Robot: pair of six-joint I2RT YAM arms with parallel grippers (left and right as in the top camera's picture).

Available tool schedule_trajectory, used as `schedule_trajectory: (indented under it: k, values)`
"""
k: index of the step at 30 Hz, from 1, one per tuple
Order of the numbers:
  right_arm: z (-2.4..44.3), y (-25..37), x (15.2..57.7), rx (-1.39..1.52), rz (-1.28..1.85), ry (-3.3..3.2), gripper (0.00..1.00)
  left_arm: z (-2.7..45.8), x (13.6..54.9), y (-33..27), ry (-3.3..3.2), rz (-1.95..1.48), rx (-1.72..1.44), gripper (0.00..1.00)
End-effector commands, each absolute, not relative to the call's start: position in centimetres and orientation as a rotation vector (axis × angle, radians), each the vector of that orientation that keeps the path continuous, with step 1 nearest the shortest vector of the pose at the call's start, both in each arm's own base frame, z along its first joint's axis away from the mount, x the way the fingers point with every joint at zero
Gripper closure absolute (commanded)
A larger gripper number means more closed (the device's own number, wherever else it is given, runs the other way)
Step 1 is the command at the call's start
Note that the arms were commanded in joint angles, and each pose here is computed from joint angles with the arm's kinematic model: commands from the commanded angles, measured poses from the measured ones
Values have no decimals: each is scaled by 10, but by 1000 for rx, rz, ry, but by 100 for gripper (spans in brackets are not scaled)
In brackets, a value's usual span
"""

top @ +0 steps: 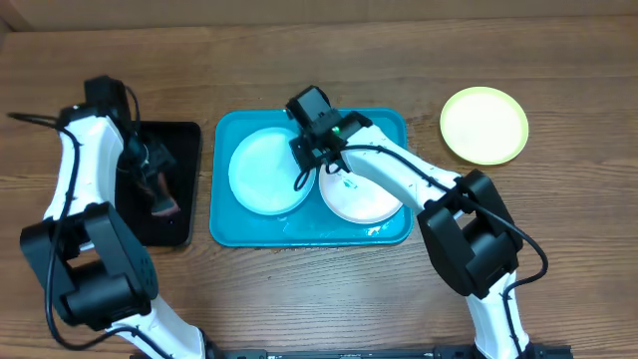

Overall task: Clean dirty plates on tray and stack at the side
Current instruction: 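Lift the light-blue plate with the right gripper onto the yellow plate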

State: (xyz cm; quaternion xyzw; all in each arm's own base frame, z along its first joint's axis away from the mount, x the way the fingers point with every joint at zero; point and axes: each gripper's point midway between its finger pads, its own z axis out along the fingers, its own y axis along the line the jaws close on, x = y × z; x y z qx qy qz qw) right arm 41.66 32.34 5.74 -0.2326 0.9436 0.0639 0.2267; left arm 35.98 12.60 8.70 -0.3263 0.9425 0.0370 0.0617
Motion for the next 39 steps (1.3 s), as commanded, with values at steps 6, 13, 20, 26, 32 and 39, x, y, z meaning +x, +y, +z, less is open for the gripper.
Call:
schedule_trajectory:
  k: [6,13,20,26,32,39]
  values:
    - [218,311,446,-677,-517,2099,96,155,375,124,2680,35,-937,0]
    - [283,314,423,-636,-935,1821,96,152,371,123,2697,39,-944,0]
    - [283,325,414,-693,-951,1799,96,151,368,124,2709,41,-954,0]
    - [275,313,425,-659,-908,1849,96,151,366,123,2717,41,-956,0]
    - [261,274,443,-561,-504,2133,97,151,366,123,2718,36,-956,0]
    - [269,137,478,-155,-20,2455,96,150,364,122,2725,36,-959,0]
